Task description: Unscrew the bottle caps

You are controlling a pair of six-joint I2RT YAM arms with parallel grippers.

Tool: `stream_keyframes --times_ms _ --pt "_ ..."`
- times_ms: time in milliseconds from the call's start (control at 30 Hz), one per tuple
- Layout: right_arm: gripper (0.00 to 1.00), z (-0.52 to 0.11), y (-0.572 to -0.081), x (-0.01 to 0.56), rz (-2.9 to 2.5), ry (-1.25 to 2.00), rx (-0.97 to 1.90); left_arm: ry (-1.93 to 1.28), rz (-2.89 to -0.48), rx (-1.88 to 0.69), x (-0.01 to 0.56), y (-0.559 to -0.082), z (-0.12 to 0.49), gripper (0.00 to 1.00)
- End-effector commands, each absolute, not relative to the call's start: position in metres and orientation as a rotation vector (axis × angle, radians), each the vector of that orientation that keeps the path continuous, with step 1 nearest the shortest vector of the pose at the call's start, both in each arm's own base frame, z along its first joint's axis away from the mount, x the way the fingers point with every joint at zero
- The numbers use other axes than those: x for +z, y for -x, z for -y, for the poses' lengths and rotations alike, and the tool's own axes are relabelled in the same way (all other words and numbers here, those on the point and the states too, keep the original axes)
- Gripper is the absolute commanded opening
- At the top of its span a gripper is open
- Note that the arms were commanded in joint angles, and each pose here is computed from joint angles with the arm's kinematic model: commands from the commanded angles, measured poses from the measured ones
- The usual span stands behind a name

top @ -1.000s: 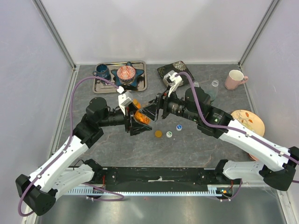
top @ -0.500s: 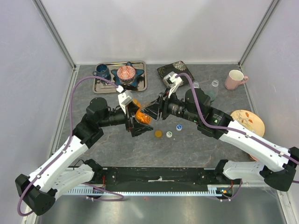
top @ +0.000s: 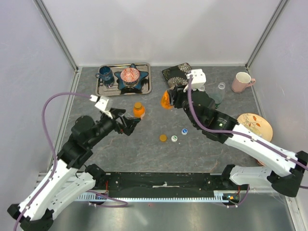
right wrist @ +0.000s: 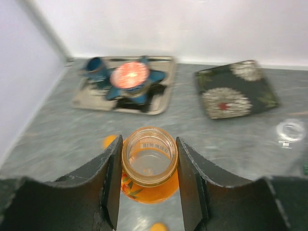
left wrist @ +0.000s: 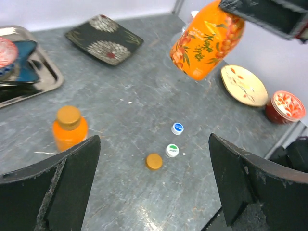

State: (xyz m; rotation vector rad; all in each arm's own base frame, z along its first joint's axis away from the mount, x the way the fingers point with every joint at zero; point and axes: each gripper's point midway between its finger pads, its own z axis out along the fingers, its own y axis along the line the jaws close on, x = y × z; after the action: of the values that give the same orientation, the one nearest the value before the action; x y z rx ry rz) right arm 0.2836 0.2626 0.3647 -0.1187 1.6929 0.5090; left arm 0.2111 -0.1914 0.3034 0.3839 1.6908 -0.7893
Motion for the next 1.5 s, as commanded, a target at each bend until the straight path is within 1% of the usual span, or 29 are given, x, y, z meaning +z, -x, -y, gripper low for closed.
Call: stream_keyframes --times_ms 0,33,100,133,167,233,267,333,367,433,467,567,833,1067,1100,1267,1300,1367,1400,1467 --pt "0.0 -0.224 -0.331 0.319 -1.686 0.006 0.061 -0.231 -1.654 -0.679 0.3 -0.211 0.156 0.99" --pt "0.0 -0.234 -0.338 0.308 -1.713 0.06 0.082 -0.247 -1.647 -0.681 0.299 -0.208 0.156 0.99" --pt "0.0 -0.238 -0.358 0.281 -1.769 0.064 0.036 -0.28 -1.647 -0.697 0.294 -0.202 0.158 0.99" --pt "0.0 -0.246 -0.364 0.27 -1.796 0.061 0.077 -0.287 -1.638 -0.701 0.296 -0.199 0.157 0.99" --pt "0.0 -0.244 -0.378 0.251 -1.834 0.05 0.06 -0.292 -1.644 -0.7 0.295 -0.198 0.157 0.99" --pt "0.0 -0.252 -0.39 0.238 -1.855 0.024 0.111 -0.303 -1.651 -0.698 0.293 -0.194 0.156 0.99" --pt "0.0 -0.252 -0.398 0.221 -1.881 0.018 0.089 -0.311 -1.644 -0.701 0.295 -0.193 0.156 1.0" --pt "0.0 -0.255 -0.406 0.212 -1.891 0.012 0.073 -0.354 -1.631 -0.718 0.296 -0.187 0.159 0.99" --pt "0.0 -0.255 -0.412 0.196 -1.919 0.012 0.052 -0.359 -1.614 -0.724 0.299 -0.185 0.158 0.99" --pt "0.0 -0.258 -0.419 0.187 -1.934 0.012 0.053 -0.357 -1.599 -0.72 0.302 -0.183 0.156 1.0" --pt "0.0 -0.258 -0.423 0.173 -1.958 0.011 0.035 -0.352 -1.592 -0.718 0.304 -0.183 0.154 1.0" --pt "0.0 -0.257 -0.431 0.148 -1.998 -0.009 0.012 -0.352 -1.595 -0.71 0.301 -0.183 0.153 1.0" --pt "0.0 -0.245 -0.441 0.112 -2.01 -0.058 -0.091 -0.36 -1.629 -0.695 0.292 -0.188 0.156 1.0" --pt "0.01 -0.24 -0.424 0.087 -2.085 -0.012 -0.087 -0.365 -1.644 -0.694 0.288 -0.192 0.159 1.0" --pt "0.05 -0.24 -0.421 0.085 -2.093 -0.013 -0.08 -0.371 -1.65 -0.698 0.287 -0.192 0.161 1.0" --pt "0.16 -0.234 -0.402 0.085 -2.118 -0.035 -0.021 -0.378 -1.655 -0.7 0.287 -0.193 0.163 1.0" --pt "0.21 -0.234 -0.4 0.085 -2.122 -0.034 -0.014 -0.379 -1.657 -0.697 0.287 -0.194 0.163 1.0" --pt "0.27 -0.229 -0.393 0.084 -2.139 -0.026 -0.025 -0.38 -1.66 -0.698 0.287 -0.194 0.163 1.0" --pt "0.33 -0.228 -0.392 0.084 -2.141 -0.025 -0.025 -0.38 -1.66 -0.698 0.287 -0.194 0.163 1.0" --pt "0.39 -0.227 -0.391 0.086 -2.14 -0.026 -0.021 -0.379 -1.661 -0.696 0.286 -0.194 0.163 1.0"
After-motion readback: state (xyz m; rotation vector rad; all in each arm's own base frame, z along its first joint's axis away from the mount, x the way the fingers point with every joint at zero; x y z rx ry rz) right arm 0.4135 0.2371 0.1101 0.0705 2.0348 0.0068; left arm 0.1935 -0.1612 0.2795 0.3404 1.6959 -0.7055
